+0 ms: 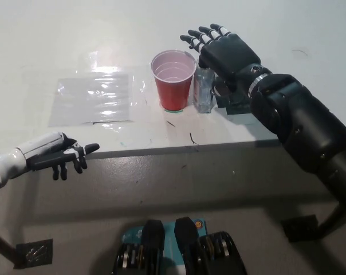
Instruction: The robot uses its right hand to press the hand soap kept in the middle of the table to get liquid hand soap out
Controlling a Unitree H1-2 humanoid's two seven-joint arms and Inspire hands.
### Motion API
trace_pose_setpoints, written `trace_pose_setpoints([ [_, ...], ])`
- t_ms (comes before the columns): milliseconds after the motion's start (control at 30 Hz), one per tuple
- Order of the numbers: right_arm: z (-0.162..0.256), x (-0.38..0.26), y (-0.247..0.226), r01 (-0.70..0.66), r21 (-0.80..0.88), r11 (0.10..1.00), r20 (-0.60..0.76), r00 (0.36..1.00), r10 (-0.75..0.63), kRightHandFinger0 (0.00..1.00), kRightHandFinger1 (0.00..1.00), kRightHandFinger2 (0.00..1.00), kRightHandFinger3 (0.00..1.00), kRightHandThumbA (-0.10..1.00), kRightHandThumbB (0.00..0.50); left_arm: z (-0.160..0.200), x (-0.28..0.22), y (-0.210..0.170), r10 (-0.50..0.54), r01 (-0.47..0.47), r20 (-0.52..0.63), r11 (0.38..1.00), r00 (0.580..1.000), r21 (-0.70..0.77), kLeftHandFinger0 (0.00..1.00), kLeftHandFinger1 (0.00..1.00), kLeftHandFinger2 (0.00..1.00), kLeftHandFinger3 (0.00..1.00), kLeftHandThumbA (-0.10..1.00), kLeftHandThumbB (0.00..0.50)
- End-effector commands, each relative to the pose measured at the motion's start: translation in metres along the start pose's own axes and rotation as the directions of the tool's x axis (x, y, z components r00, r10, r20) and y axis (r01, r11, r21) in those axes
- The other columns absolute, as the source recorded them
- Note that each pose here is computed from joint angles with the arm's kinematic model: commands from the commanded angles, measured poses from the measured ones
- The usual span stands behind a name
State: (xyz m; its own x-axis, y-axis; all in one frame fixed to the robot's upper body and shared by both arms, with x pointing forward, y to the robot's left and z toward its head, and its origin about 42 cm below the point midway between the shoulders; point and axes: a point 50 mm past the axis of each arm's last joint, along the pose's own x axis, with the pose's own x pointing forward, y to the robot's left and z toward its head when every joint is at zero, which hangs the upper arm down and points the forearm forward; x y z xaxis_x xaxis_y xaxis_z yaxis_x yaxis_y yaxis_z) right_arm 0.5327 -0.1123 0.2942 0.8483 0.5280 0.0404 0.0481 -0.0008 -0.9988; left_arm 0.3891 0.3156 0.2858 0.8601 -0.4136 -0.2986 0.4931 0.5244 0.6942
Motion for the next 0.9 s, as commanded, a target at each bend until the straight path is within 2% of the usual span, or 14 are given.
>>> trace_pose_setpoints([
  [0, -0.004, -0.008, 0.026, -0.062, 0.068, 0.996, -0.044, 0.997, 0.065, 1.0, 1.0, 1.0, 1.0, 1.0, 0.449, 0.013, -0.011, 0.027, 0.047, -0.048, 0.007, 0.997, 0.999, 0.055, 0.36, 0.34, 0.46, 0.63, 0.91, 0.229],
  [233, -0.002, -0.014, 0.056, -0.09, 0.13, 0.987, -0.053, 0.994, 0.098, 1.0, 1.0, 1.0, 1.0, 1.0, 0.446, 0.012, -0.011, 0.027, 0.05, -0.051, 0.021, 0.997, 0.999, 0.062, 0.33, 0.31, 0.44, 0.61, 0.92, 0.238],
  [300, 0.0, -0.017, 0.065, -0.104, 0.128, 0.986, -0.048, 0.993, 0.111, 1.0, 1.0, 1.0, 1.0, 1.0, 0.436, 0.012, -0.011, 0.027, 0.049, -0.049, 0.007, 0.997, 0.999, 0.056, 0.35, 0.33, 0.46, 0.62, 0.92, 0.232],
  [400, 0.002, -0.019, 0.075, -0.118, 0.131, 0.984, -0.054, 0.991, 0.125, 1.0, 1.0, 1.0, 1.0, 1.0, 0.454, 0.012, -0.011, 0.028, 0.054, -0.054, 0.006, 0.997, 0.999, 0.048, 0.35, 0.33, 0.45, 0.63, 0.9, 0.229],
  [433, 0.003, -0.02, 0.078, -0.122, 0.132, 0.984, -0.053, 0.99, 0.13, 1.0, 1.0, 1.0, 1.0, 1.0, 0.444, 0.011, -0.01, 0.028, 0.056, -0.057, 0.01, 0.997, 0.998, 0.049, 0.35, 0.32, 0.45, 0.62, 0.9, 0.245],
  [867, 0.0, -0.027, 0.094, -0.16, 0.108, 0.981, -0.064, 0.984, 0.167, 1.0, 1.0, 1.0, 1.0, 1.0, 0.44, 0.012, -0.011, 0.031, 0.059, -0.061, 0.027, 0.997, 0.998, 0.045, 0.32, 0.3, 0.43, 0.59, 0.89, 0.221],
])
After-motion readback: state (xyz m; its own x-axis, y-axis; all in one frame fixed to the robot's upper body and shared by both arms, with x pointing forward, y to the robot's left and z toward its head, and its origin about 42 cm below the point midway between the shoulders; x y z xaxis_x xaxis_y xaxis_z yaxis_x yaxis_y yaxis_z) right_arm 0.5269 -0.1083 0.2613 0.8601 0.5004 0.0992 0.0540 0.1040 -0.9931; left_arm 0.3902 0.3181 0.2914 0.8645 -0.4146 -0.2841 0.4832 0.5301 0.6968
